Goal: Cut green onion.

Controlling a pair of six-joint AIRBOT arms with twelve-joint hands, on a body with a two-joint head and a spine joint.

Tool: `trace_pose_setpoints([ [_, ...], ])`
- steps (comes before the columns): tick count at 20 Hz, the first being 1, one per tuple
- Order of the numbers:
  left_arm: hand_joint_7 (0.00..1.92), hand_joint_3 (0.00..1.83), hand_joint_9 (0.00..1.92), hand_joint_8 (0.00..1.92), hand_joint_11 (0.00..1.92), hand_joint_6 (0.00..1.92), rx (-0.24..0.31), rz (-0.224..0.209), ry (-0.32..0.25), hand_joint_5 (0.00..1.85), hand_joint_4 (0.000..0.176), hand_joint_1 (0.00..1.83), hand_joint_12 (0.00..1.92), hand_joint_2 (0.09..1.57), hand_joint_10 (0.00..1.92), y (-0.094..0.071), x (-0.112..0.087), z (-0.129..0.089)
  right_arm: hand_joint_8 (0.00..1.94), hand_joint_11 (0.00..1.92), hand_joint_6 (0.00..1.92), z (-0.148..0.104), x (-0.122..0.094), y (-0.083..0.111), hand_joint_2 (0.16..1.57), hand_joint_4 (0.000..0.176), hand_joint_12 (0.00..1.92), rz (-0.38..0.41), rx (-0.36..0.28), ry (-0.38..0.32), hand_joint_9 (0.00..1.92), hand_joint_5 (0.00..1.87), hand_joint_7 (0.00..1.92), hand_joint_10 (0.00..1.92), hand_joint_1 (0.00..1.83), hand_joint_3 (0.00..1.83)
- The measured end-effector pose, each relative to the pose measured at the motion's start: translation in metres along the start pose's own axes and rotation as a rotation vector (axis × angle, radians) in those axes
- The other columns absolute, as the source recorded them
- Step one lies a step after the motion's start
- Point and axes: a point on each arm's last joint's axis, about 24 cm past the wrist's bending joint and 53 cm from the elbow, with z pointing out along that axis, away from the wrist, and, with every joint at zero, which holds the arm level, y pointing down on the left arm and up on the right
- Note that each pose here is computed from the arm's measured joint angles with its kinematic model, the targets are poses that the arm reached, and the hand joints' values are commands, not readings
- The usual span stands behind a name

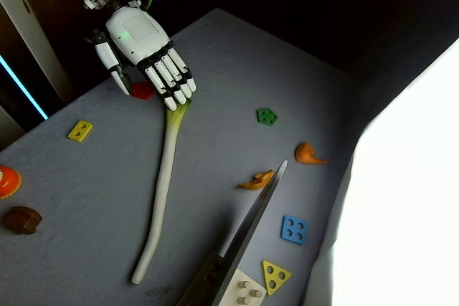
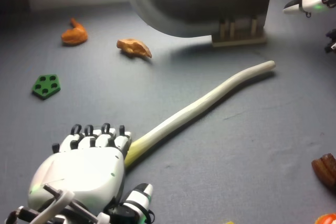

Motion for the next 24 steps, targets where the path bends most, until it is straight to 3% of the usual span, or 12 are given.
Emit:
trace_pose_setpoints([
  [1, 0.13, 0.0, 0.12, 0.0, 0.0, 0.0, 0.005, -0.009, -0.001, 0.19, 0.0, 0.4, 0.42, 1.38, 0.0, -0.002, 0.002, -0.001, 0.01, 0.0, 0.05, 0.0, 0.0, 0.0, 0.98, 0.0, 0.45, 0.001, 0.001, -0.001, 0.14, 0.21, 0.2, 0.03, 1.11, 0.0],
  [3, 0.14, 0.0, 0.13, 0.0, 0.0, 0.0, 0.012, -0.019, -0.001, 0.16, 0.003, 0.39, 0.43, 1.37, 0.01, -0.005, 0.005, 0.0, 0.18, 0.0, 0.27, 0.0, -0.001, 0.0, 0.98, 0.0, 1.21, 0.008, 0.0, -0.005, 0.32, 0.37, 0.48, 0.48, 1.09, 0.0],
  [6, 0.13, 0.0, 0.14, 0.0, 0.0, 0.0, -0.006, -0.025, -0.007, 0.15, 0.009, 0.43, 0.37, 1.36, 0.01, -0.001, 0.005, 0.0, 1.3, 0.02, 1.35, 0.0, 0.0, 0.0, 1.02, 0.0, 1.85, 0.019, -0.001, -0.009, 0.27, 0.28, 0.39, 1.53, 1.04, 0.01],
  [7, 0.13, 0.0, 0.14, 0.0, 0.0, 0.0, -0.016, -0.027, -0.008, 0.15, 0.009, 0.43, 0.37, 1.36, 0.01, 0.001, 0.005, 0.0, 1.3, 0.02, 1.35, 0.0, 0.001, -0.001, 1.02, 0.0, 1.85, 0.022, 0.0, -0.008, 0.27, 0.28, 0.39, 1.53, 1.04, 0.01],
  [8, 0.11, 0.0, 0.11, 0.0, 0.0, 0.0, -0.028, -0.031, -0.007, 0.16, 0.001, 0.4, 0.35, 1.36, 0.0, 0.004, 0.005, 0.0, 1.57, 0.27, 1.32, 0.0, 0.001, -0.001, 1.18, 0.0, 1.92, 0.024, 0.0, -0.009, 0.43, 0.77, 0.57, 1.75, 1.07, 0.04],
  [10, 0.11, 0.0, 0.11, 0.0, 0.0, 0.0, -0.037, -0.037, -0.006, 0.16, 0.001, 0.41, 0.34, 1.37, 0.0, 0.006, 0.007, 0.002, 1.69, 0.35, 1.35, 0.0, 0.0, 0.0, 1.19, 0.0, 1.92, 0.031, -0.005, -0.015, 0.49, 0.78, 0.61, 1.85, 1.06, 0.04],
  [12, 0.1, 0.0, 0.12, 0.0, 0.0, 0.0, -0.05, -0.043, -0.004, 0.12, 0.009, 0.39, 0.41, 1.37, 0.0, 0.009, 0.007, 0.002, 1.94, 0.99, 1.92, 0.0, 0.002, 0.0, 1.07, 0.0, 1.92, 0.028, -0.003, -0.01, 1.01, 0.8, 0.95, 1.92, 1.13, 0.0],
  [16, 0.11, 0.0, 0.11, 0.0, 0.0, 0.01, -0.073, -0.059, 0.004, 0.16, 0.007, 0.41, 0.44, 1.36, 0.0, 0.011, 0.011, 0.001, 1.94, 1.46, 1.87, 0.0, 0.002, 0.0, 1.09, 0.0, 1.92, 0.028, -0.002, -0.011, 1.38, 0.98, 1.28, 1.92, 1.21, 0.0],
  [18, 0.13, 0.0, 0.12, 0.01, 0.0, 0.0, -0.077, -0.066, 0.0, 0.16, 0.008, 0.4, 0.55, 1.36, 0.01, 0.011, 0.01, 0.001, 1.94, 1.76, 1.92, 0.0, 0.002, -0.001, 1.17, 0.155, 1.92, 0.028, -0.001, -0.01, 1.68, 1.44, 1.62, 1.92, 1.56, 0.05],
  [20, 0.11, 0.0, 0.12, 0.0, 0.0, 0.0, -0.086, -0.071, 0.011, 0.15, 0.016, 0.41, 0.52, 1.37, 0.0, 0.012, 0.014, 0.002, 1.94, 1.77, 1.92, 0.0, 0.0, 0.0, 1.15, 0.175, 1.92, 0.045, -0.002, -0.018, 1.71, 1.49, 1.68, 1.92, 1.63, 0.06],
  [22, 0.12, 0.0, 0.12, 0.0, 0.0, 0.01, -0.091, -0.075, 0.009, 0.17, 0.009, 0.39, 0.51, 1.37, 0.0, 0.012, 0.014, 0.002, 1.94, 1.78, 1.92, 0.0, 0.0, -0.002, 0.87, 0.176, 1.92, 0.043, 0.002, -0.018, 1.72, 1.48, 1.69, 1.92, 1.64, 0.67],
  [24, 0.13, 0.0, 0.13, 0.0, 0.0, 0.01, -0.086, -0.076, 0.012, 0.19, 0.005, 0.43, 0.53, 1.36, 0.0, 0.009, 0.016, 0.002, 1.94, 1.79, 1.92, 0.0, 0.0, -0.002, 0.76, 0.176, 1.92, 0.039, 0.003, -0.019, 1.72, 1.49, 1.68, 1.92, 1.64, 0.87],
])
